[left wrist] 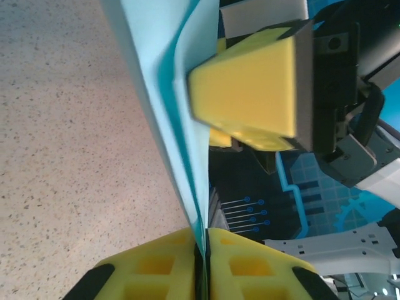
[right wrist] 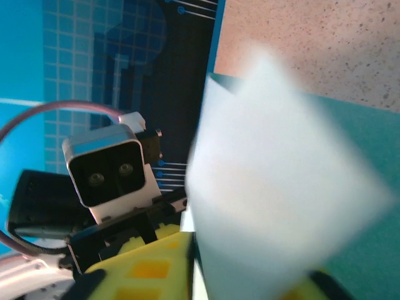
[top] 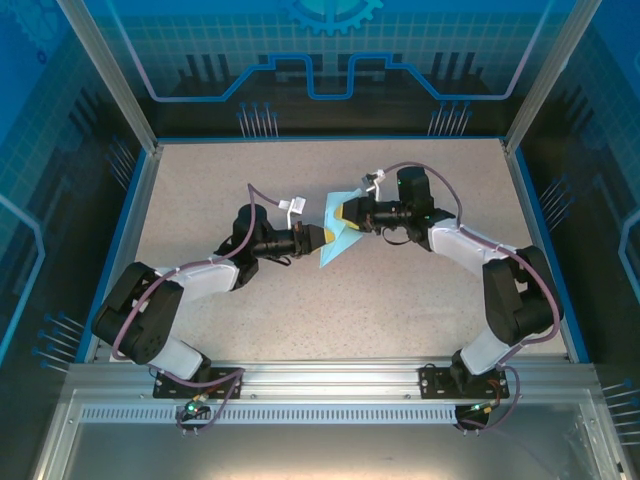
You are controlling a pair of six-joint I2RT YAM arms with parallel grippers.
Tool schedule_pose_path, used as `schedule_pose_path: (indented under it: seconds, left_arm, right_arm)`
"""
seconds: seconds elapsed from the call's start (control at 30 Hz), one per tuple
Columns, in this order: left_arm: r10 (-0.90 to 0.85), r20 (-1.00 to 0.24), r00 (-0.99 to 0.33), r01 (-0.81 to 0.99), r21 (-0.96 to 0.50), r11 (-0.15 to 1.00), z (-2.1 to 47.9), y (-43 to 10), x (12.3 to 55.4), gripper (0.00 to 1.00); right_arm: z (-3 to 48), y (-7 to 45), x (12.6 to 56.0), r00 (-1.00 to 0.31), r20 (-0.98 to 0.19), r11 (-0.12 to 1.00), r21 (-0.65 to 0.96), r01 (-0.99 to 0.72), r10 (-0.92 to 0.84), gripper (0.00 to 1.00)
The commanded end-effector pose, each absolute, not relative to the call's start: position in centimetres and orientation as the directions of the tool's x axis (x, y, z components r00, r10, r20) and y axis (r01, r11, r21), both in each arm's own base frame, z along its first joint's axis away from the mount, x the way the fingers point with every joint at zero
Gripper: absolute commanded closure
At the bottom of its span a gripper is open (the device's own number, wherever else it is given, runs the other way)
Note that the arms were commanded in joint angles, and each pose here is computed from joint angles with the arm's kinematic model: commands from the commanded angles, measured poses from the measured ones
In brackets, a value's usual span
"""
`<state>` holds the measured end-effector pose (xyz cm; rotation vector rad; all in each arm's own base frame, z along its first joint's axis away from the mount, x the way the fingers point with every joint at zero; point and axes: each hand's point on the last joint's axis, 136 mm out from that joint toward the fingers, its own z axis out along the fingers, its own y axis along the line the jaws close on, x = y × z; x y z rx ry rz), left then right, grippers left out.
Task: Fold a paper plane with a square sheet of paper (pick it up from the middle)
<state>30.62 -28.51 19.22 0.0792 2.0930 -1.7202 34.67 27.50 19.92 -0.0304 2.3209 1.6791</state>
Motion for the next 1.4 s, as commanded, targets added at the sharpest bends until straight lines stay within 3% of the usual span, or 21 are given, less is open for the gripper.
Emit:
schedule_pose_path:
  seconds: [0.0, 0.1, 0.2, 0.37, 0.5, 0.7, 0.83, 1.03, 1.37]
  left_arm:
    - [-0.231, -0.389, -0.892, 0.321, -0.904, 0.283, 19.3, -28.2, 31.3, 0.87]
    - [-0.232, -0.383, -0.894, 0.281, -0.884, 0.375, 18.0, -27.4, 31.3, 0.88]
    - [-0.228, -0.392, -0.891, 0.213, -0.806, 0.551, 16.1, -25.4, 31.5, 0.88]
    - [-0.165, -0.453, -0.876, 0.094, -0.496, 0.863, 13.8, -20.6, 30.9, 0.87]
    - [-0.096, -0.520, -0.849, -0.013, -0.160, 0.987, 14.2, -16.5, 31.0, 0.87]
    - [0.008, -0.519, -0.854, -0.167, 0.289, 0.943, 14.2, -11.6, 30.9, 0.87]
    - [0.045, -0.470, -0.881, -0.187, 0.435, 0.881, 12.9, -10.9, 31.1, 0.87]
    - [0.066, -0.403, -0.913, -0.149, 0.479, 0.865, 10.1, -12.8, 31.4, 0.86]
    - [0.051, -0.319, -0.946, -0.075, 0.371, 0.926, 5.5, -17.9, 32.1, 0.77]
  right_arm:
    - [20.2, 26.1, 34.8, -0.951, -0.262, 0.401, 0.899, -0.179, 0.162, 0.64]
    - [19.9, 24.1, 34.8, -0.932, -0.303, 0.509, 0.844, -0.167, 0.197, 0.43]
    - [19.0, 21.5, 34.8, -0.905, -0.361, 0.643, 0.753, -0.140, 0.226, 0.30]
    - [17.3, 18.0, 34.3, -0.874, -0.410, 0.773, 0.631, -0.065, 0.261, 0.23]
    - [15.8, 16.1, 33.8, -0.859, -0.421, 0.825, 0.565, 0.004, 0.292, 0.22]
    - [14.7, 14.5, 33.1, -0.847, -0.433, 0.858, 0.511, 0.051, 0.309, 0.22]
    - [14.0, 14.1, 32.7, -0.850, -0.423, 0.864, 0.498, 0.072, 0.314, 0.22]
    - [13.2, 13.9, 32.1, -0.855, -0.393, 0.858, 0.503, 0.107, 0.337, 0.22]
    - [12.5, 13.5, 30.9, -0.865, -0.365, 0.857, 0.499, 0.131, 0.345, 0.22]
